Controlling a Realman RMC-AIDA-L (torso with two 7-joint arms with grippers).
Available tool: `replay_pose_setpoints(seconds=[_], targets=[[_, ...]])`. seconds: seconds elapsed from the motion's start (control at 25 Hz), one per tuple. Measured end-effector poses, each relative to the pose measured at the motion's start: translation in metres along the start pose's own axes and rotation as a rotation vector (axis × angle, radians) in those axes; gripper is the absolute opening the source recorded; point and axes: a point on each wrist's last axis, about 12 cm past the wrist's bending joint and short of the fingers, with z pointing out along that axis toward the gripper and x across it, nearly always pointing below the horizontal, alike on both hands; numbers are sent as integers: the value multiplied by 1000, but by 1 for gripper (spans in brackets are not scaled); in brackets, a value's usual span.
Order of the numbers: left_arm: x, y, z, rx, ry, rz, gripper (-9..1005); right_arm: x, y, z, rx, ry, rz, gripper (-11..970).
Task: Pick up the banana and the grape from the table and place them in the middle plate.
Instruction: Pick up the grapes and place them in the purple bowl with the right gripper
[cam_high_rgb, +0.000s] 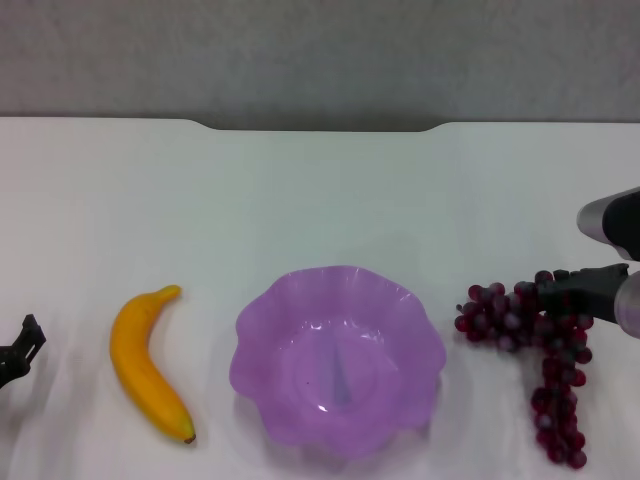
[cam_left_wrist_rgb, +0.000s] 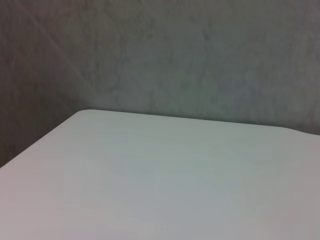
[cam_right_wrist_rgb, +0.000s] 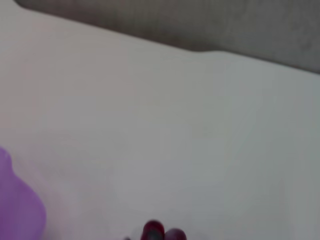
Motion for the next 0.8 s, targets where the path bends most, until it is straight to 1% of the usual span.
replay_pose_setpoints(seconds=[0.2, 0.44, 0.64, 0.72, 0.76, 0.8], targets=[[0, 0, 0, 0, 0, 0, 878, 2, 0, 0, 1, -4, -2, 160], [0, 0, 0, 0, 1, 0, 878, -1, 1, 0, -1, -20, -6, 148], [0, 0, 0, 0, 1, 0, 878, -3, 9, 0, -13, -90, -45, 144], [0, 0, 0, 0, 1, 0, 878, -1, 15, -1, -21, -141, -80, 142], [0, 0, 0, 0, 1, 0, 878, 0, 22, -2, -31, -183, -98, 141], [0, 0, 0, -1, 1, 0, 878, 0, 22, -2, -31, -183, -98, 141]])
